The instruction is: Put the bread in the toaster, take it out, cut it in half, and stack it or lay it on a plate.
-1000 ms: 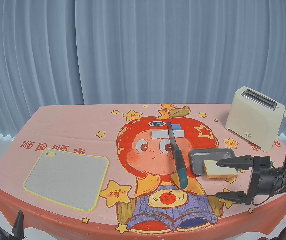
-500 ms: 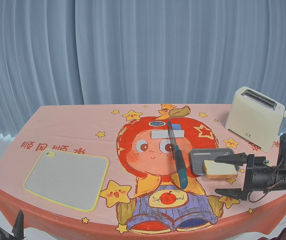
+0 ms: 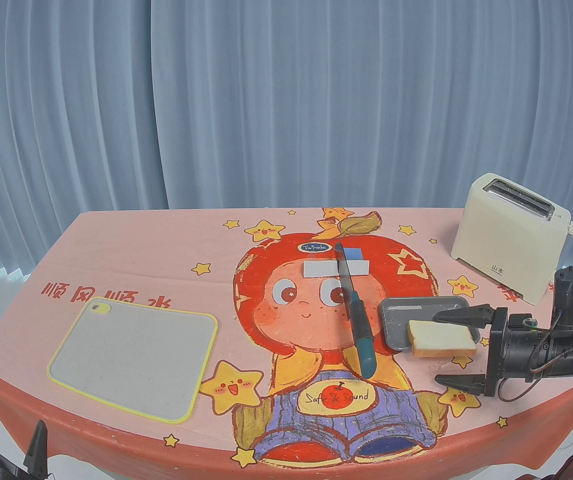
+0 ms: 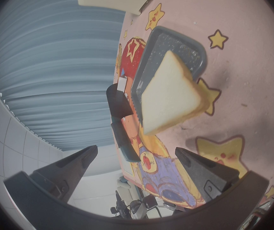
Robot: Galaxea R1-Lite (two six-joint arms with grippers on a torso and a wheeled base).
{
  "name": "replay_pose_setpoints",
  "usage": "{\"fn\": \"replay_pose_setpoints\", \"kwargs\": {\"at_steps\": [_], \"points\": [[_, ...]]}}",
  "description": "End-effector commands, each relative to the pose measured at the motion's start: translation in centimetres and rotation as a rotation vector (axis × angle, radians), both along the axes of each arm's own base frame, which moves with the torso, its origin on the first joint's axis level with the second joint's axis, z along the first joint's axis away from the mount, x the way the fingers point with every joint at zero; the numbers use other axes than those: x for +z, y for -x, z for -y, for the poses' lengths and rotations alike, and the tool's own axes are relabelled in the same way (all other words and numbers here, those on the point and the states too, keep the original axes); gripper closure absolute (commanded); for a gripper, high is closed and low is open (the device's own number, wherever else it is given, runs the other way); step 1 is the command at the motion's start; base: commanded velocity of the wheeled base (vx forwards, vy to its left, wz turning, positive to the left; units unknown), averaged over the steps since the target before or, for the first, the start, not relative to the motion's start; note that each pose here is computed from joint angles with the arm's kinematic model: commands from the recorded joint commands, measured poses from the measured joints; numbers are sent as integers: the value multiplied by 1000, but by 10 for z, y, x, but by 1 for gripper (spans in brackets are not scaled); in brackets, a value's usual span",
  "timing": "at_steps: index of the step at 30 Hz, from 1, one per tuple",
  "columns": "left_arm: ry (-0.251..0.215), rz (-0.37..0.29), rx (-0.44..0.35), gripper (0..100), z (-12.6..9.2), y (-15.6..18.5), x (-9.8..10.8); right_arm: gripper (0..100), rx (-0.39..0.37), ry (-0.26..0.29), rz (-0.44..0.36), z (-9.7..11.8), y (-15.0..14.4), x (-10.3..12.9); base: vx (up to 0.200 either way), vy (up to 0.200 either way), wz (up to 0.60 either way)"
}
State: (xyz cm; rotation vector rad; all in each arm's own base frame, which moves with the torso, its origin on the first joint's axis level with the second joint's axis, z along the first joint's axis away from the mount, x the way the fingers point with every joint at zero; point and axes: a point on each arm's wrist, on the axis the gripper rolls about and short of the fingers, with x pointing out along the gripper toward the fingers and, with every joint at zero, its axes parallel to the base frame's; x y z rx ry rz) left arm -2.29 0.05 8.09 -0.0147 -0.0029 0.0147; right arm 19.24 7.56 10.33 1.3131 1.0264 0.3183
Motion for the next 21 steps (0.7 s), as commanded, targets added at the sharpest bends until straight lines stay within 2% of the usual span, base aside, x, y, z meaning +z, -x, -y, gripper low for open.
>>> {"fn": "replay_pose_setpoints", "kwargs": {"at_steps": [1, 21], "points": [[1, -12, 1, 0, 0, -1, -5, 0, -29, 6, -17, 5, -4, -4, 0, 0, 0], [1, -12, 1, 0, 0, -1, -5, 0, -103, 0, -2, 18, -19, -7, 0, 0, 0]]}}
